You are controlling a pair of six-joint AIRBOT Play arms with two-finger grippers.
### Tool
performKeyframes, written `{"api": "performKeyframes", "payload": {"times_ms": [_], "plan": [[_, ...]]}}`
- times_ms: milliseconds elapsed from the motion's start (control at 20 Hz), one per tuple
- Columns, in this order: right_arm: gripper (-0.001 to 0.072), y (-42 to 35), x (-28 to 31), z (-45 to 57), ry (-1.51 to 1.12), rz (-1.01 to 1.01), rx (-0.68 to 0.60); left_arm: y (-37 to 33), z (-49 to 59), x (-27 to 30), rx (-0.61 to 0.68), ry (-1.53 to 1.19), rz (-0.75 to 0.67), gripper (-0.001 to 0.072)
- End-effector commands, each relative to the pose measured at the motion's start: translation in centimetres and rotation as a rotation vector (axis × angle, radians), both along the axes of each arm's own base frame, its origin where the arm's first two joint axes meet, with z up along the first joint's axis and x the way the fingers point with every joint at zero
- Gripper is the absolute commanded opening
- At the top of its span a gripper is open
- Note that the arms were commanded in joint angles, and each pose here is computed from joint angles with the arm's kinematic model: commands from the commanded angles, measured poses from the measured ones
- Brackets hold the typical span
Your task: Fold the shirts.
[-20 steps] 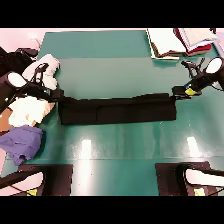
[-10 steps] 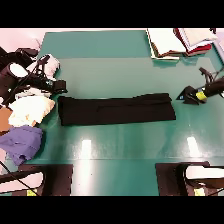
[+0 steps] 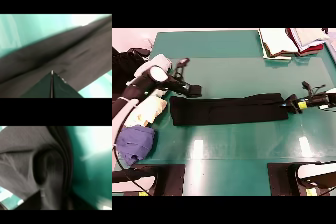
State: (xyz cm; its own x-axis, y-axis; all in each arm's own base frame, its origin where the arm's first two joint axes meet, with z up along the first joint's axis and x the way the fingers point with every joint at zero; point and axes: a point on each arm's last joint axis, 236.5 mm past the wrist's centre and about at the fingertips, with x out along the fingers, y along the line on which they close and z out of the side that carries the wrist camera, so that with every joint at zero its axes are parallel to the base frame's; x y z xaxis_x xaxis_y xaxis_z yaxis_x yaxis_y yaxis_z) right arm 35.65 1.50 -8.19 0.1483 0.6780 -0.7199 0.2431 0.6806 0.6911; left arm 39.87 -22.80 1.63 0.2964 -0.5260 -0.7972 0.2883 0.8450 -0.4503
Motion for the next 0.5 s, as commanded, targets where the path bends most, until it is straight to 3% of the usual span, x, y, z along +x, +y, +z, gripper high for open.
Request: {"api": "performKeyframes", "payload": {"times_ms": [0, 50, 450], "plan": [[0.0100, 3.1, 2.1, 1.0, -0.077, 0.076, -0.009, -4.7, -2.2, -0.8, -0.010, 0.008, -0.039, 0.0028], [0.0013, 3.3, 2.9, 2.4, -0.120, 0.091, -0.022, -5.7, -2.9, -0.9, -0.020, 0.010, -0.043, 0.0027], [0.0012, 8.7, 4.4, 21.8, -0.499, 0.202, -0.092, -12.2, -6.5, 0.0, -0.034, 0.041, -0.121, 0.0027]]}}
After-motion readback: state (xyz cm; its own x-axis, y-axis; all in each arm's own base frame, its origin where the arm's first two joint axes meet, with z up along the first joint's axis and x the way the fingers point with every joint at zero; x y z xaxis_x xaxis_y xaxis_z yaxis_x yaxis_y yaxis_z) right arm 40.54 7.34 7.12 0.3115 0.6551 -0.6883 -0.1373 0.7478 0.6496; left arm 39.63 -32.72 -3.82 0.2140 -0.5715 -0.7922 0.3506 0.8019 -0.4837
